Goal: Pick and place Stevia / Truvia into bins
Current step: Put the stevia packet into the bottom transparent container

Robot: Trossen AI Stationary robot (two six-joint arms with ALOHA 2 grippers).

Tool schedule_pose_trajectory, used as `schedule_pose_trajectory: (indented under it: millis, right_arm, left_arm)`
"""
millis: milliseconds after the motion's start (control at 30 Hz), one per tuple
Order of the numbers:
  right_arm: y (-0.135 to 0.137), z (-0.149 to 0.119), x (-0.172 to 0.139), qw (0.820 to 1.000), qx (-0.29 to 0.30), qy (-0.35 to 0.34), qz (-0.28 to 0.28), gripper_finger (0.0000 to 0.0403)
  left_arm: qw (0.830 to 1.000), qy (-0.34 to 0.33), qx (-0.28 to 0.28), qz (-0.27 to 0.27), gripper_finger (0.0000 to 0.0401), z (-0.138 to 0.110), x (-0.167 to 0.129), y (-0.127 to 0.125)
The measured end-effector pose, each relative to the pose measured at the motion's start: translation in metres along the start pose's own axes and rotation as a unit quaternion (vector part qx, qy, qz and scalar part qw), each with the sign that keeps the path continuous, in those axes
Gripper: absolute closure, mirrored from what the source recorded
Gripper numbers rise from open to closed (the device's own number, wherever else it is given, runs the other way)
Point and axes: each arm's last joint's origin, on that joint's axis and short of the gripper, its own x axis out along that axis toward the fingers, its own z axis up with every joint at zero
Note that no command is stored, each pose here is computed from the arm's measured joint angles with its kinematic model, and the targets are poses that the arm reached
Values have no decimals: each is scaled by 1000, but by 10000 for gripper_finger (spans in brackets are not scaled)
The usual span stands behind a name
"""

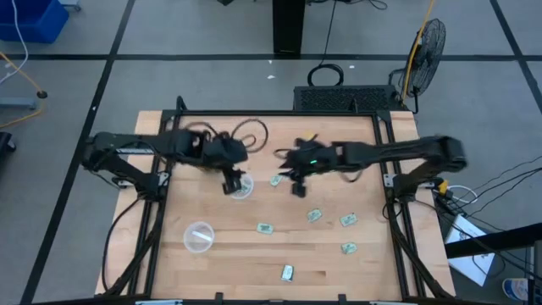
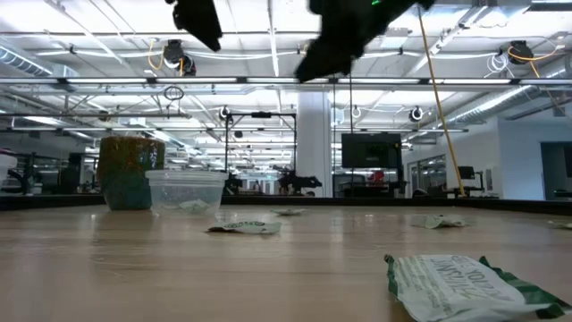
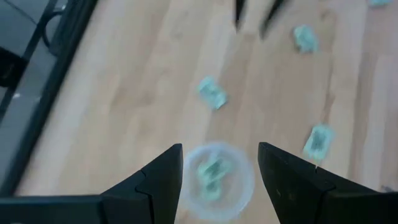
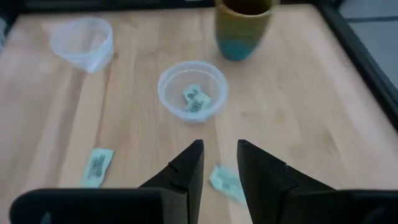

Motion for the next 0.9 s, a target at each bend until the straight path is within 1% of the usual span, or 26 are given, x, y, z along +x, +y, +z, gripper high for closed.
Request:
schedule_pose_trajectory:
  millis: [67, 133, 233, 300, 400, 500, 567, 633, 767, 833, 900]
  right_arm:
    - [-3, -11, -28, 1000, 21, -15, -2, 314]
    - [-5, -28, -51, 999, 37, -32, -2, 313]
    - [-7, -61, -71, 997, 48, -54, 2, 311]
    - [-8, -82, -78, 995, 59, -80, 5, 312]
    - [-9, -110, -81, 990, 66, -122, 8, 314]
    - [-10, -131, -78, 986, 70, -152, 12, 314]
    - [-10, -135, -79, 981, 76, -180, 14, 314]
    - [-10, -136, -81, 978, 77, -192, 15, 314]
    - [-10, -138, -83, 979, 78, -190, 16, 314]
    - [-10, -138, -82, 979, 78, -186, 15, 314]
    - [-10, -139, -82, 980, 78, -181, 14, 314]
  left_arm:
    - [1000, -21, 0, -13, 185, -5, 21, -11]
    - [999, -39, 17, -25, 185, -10, 44, -21]
    - [996, -70, 46, -35, 185, -16, 73, -32]
    - [993, -93, 60, -30, 185, -19, 92, -38]
    - [992, -95, 80, -22, 185, -24, 129, -43]
    - [994, -82, 75, -5, 185, -25, 162, -42]
    - [995, -81, 61, 19, 185, -23, 182, -38]
    - [996, -57, 58, 39, 185, -26, 199, -33]
    - [998, -33, 16, 50, 185, -31, 222, -22]
    - [999, -15, -10, 43, 185, -35, 229, -19]
    - [999, 3, -22, 39, 186, -40, 233, -18]
